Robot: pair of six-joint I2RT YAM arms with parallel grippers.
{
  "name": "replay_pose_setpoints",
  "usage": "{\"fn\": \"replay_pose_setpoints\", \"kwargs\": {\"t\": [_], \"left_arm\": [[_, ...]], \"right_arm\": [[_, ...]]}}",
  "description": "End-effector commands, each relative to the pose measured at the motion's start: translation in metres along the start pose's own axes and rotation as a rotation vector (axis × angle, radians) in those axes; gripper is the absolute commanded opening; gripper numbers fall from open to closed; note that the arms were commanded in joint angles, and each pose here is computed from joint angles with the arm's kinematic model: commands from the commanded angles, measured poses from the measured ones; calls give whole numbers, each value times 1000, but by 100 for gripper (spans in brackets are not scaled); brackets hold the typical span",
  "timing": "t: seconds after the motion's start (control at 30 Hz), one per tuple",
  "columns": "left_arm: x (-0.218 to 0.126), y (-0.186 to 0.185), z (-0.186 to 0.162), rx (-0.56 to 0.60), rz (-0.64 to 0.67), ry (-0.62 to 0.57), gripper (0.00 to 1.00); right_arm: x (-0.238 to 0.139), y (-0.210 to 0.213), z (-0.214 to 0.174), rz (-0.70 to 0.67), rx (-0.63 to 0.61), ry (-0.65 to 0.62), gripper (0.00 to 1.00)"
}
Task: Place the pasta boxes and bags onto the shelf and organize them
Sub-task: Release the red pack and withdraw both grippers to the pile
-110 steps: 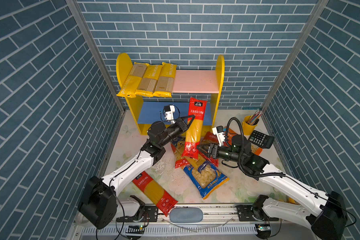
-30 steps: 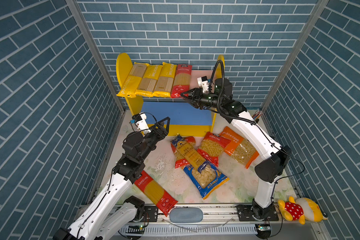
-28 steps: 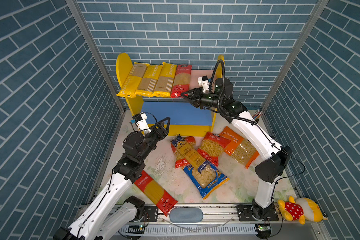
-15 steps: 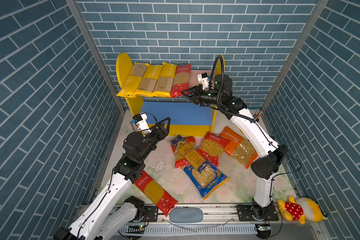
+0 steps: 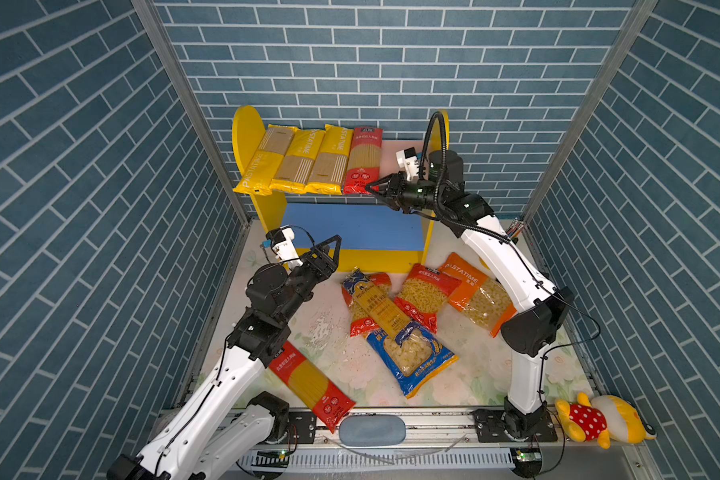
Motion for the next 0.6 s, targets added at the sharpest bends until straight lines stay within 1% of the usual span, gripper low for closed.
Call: {"fn": "replay_pose_setpoints", "kwargs": {"t": [0.0, 0.03, 0.1, 0.2, 0.4, 0.47, 0.57], "left_arm": [[-6, 3, -3, 33, 16, 11, 65], [-8, 4, -3, 42, 25, 15, 66], [-11, 9, -6, 63, 49, 28, 66], [-18, 18, -12, 91, 94, 52, 67], [-34, 41, -28, 139, 212, 117, 67], [-43, 53, -34, 154, 277, 142, 67], [-59, 77, -45, 179, 427, 200, 67]], "right_arm": [[-10, 13, 4, 53, -64, -28, 45], [-13, 15, 1, 64, -72, -25, 50], [-21, 17, -5, 78, -84, -24, 55], [-36, 16, -18, 75, -95, -25, 59], [-50, -8, -52, 59, -54, 6, 59], [-52, -20, -68, 38, -41, 19, 59], [-44, -44, -101, -24, -20, 73, 57]]}}
Point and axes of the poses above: each gripper's point midway between its finger pads, its own x axis out along the fingers, its own y axis along the line the jaws close on, z = x × y, the point moved 6 cm from there along -x, back along the fingers, and after that the axes turned 3 degrees about x, right-handed, at the moved point
